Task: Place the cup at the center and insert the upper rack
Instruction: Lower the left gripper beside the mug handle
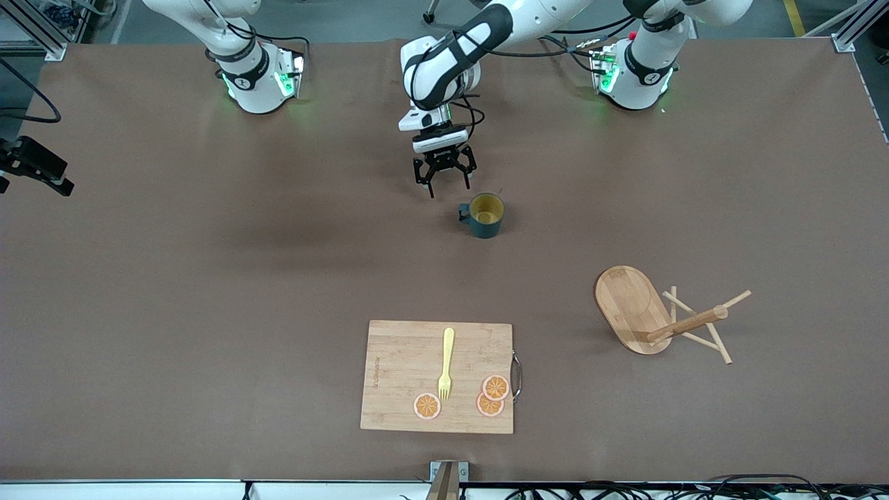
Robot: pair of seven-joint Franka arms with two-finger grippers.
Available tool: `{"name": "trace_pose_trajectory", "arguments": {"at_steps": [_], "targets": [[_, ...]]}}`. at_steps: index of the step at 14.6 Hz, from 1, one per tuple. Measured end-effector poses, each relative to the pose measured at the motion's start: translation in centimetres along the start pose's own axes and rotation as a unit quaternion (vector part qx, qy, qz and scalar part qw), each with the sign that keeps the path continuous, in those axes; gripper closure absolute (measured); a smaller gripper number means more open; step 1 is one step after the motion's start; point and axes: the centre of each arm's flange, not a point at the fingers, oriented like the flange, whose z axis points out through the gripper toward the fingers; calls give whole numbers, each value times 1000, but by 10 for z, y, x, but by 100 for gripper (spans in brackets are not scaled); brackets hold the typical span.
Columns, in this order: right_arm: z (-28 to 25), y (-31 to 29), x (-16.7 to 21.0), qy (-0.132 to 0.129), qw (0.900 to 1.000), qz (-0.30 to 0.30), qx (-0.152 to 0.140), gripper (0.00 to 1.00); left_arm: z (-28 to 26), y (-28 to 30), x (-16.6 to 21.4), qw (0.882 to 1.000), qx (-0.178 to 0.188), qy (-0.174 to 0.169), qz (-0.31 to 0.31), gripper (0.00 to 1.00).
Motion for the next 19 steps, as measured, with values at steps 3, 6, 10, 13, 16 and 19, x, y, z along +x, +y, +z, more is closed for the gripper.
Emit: {"name": "trace_pose_trajectory", "arguments": {"at_steps": [3, 6, 10, 13, 16, 19], "targets": [[2, 0, -2, -10, 1000, 0, 0, 0, 12, 1, -8, 999, 4, 30, 12, 2], [2, 0, -3, -14, 1000, 1, 0, 0, 22, 7, -17, 998, -1, 57, 26, 3], [2, 0, -3, -14, 1000, 1, 0, 0, 26, 12, -19, 996, -18, 74, 38, 4], [2, 0, -3, -14, 1000, 1, 1, 0, 28, 13, -18, 995, -23, 81, 50, 5], [2, 0, -3, -15, 1000, 1, 1, 0, 33, 12, -16, 993, -21, 88, 79, 7], [2, 0, -3, -15, 1000, 1, 1, 0, 41, 11, -11, 990, -24, 102, 90, 7]]}}
